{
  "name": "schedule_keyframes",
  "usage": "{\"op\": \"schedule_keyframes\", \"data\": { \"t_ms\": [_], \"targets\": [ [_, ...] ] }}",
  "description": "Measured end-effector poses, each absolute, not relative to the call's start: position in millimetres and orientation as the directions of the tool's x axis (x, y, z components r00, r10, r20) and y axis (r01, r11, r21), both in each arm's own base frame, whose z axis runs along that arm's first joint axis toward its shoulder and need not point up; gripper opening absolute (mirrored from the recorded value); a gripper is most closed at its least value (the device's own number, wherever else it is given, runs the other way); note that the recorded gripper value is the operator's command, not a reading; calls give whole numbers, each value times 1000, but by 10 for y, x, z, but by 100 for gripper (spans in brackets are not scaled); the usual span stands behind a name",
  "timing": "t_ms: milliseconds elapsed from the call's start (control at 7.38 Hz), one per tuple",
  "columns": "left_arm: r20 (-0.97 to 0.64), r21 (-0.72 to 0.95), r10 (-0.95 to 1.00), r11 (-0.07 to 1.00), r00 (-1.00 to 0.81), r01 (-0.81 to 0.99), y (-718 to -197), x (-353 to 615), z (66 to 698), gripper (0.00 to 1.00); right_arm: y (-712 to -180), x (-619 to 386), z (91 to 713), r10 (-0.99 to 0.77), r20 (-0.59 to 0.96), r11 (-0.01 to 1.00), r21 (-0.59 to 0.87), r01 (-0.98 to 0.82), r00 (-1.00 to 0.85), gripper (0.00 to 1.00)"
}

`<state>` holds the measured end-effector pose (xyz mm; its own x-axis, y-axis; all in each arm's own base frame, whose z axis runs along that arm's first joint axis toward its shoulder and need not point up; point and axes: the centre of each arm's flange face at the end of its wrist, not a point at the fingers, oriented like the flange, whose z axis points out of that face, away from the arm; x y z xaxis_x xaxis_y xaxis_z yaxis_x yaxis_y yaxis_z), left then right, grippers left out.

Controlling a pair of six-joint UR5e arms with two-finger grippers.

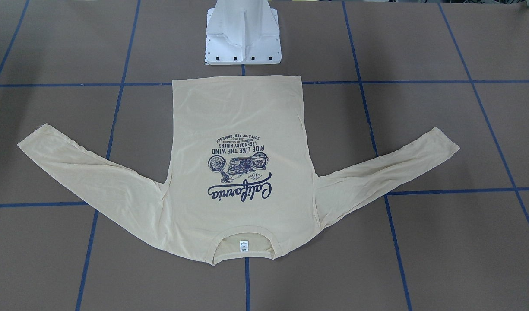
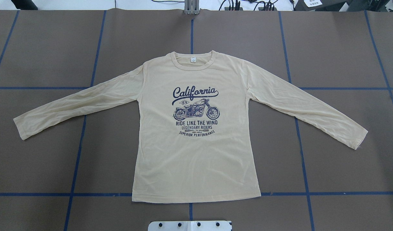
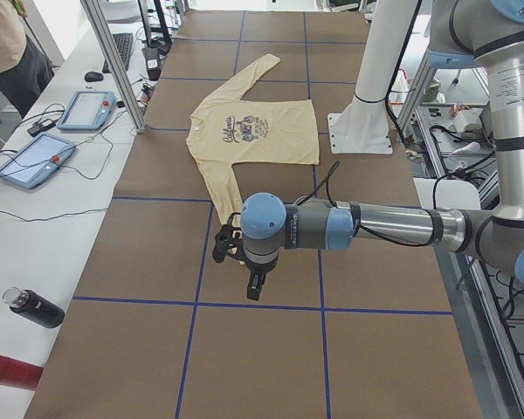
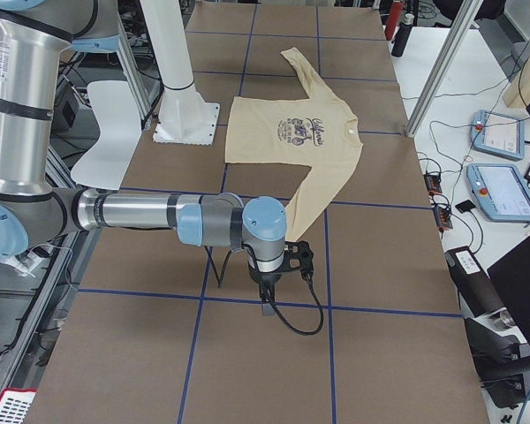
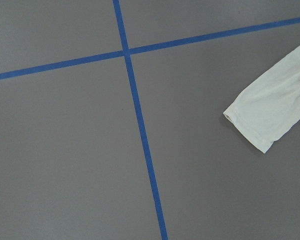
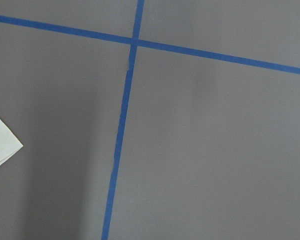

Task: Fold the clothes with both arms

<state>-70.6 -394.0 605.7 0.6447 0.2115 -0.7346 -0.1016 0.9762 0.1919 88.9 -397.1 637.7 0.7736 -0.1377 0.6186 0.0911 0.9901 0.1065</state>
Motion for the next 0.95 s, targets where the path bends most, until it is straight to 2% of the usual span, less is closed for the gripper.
{"op": "schedule_keyframes", "data": {
  "t_ms": [542, 677, 948],
  "targets": [
    [-713, 269, 270, 957, 647, -103, -3959, -710, 5707, 100, -4004, 882, 6107, -172, 615, 983, 163, 89, 769, 100],
    [-699, 315, 303, 944, 648, -102, -3984, -711, 5515, 100, -4039, 864, 5978, -200, 622, 974, 210, 85, 757, 100],
    [-658, 421, 380, 901, 650, -101, -4129, -716, 5201, 100, -4148, 822, 5682, -323, 610, 916, 395, 76, 724, 100]
  ]
}}
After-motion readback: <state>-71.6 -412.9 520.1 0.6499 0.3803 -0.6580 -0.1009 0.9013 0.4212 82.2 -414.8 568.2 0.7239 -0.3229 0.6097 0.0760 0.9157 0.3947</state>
